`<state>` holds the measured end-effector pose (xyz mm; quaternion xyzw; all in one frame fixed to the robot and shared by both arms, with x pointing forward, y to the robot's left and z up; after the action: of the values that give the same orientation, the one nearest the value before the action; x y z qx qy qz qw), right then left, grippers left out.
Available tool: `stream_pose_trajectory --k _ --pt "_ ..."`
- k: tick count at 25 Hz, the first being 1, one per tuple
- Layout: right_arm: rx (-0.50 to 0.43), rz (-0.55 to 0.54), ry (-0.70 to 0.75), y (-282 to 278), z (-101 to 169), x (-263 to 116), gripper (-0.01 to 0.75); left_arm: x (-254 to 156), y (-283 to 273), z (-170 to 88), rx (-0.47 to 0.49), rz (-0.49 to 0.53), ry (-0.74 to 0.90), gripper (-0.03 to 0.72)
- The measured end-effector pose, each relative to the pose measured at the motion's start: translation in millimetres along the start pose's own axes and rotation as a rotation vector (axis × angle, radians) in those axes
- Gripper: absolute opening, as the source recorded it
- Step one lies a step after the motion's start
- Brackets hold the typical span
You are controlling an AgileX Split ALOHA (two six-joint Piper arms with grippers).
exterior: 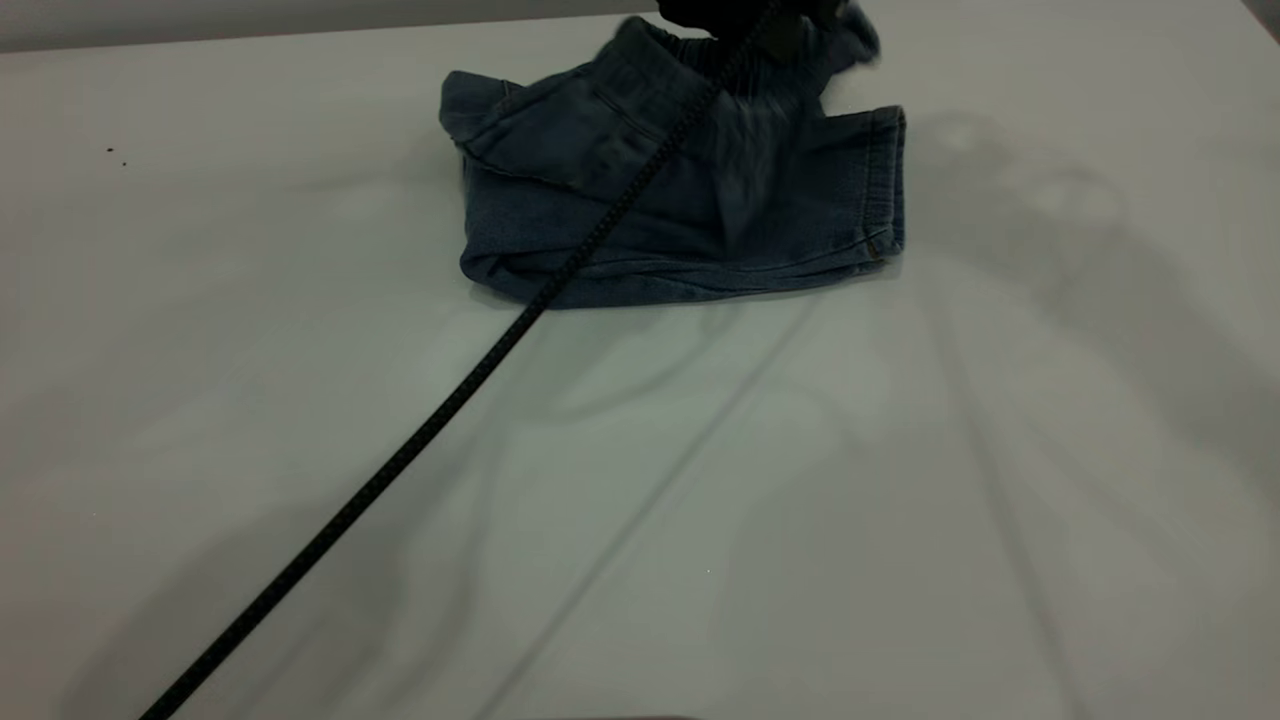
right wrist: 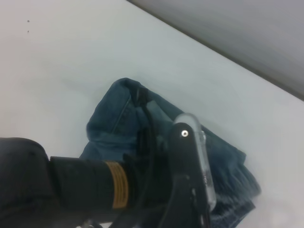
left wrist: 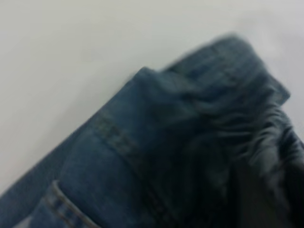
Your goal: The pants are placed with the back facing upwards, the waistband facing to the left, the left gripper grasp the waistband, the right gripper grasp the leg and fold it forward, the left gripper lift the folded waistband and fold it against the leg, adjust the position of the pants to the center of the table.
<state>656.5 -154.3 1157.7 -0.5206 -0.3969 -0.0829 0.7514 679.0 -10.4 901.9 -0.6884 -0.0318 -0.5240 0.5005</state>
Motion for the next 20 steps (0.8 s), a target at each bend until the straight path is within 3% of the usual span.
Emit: stream_pose_trajectory --k 4,8,11,15,20 --pt "0.013 -0.003 0.006 0 1 0 0.510 4 0 2 0.023 -0.037 0.050 0.410" --pt "0.018 -0.004 0.009 0 2 0 0.510 13 -11 1 0.006 -0.033 0.053 0.546" --pt "0.019 -0.003 0.010 0 2 0 0.510 24 -40 3 -0.046 0.031 0.056 0.566" --pt "0.020 -0.002 0.010 0 2 0 0.510 24 -84 20 -0.105 0.210 0.063 0.566" --pt "0.021 0.002 0.010 0 2 0 0.510 -8 -99 55 -0.058 0.458 -0.011 0.566"
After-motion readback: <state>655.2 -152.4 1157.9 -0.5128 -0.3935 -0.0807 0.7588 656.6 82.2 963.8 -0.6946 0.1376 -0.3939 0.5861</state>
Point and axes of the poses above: a point on each arm's last joint axis where the gripper is mounted, y pointing out along that axis toward the gripper, z along the wrist's bending axis when the last joint is at zero, x = y × z, the point moved 2 cm from there along y, pointing out along that axis toward the gripper, and after that the axes turned 3 degrees about y, right-handed, at the moved point
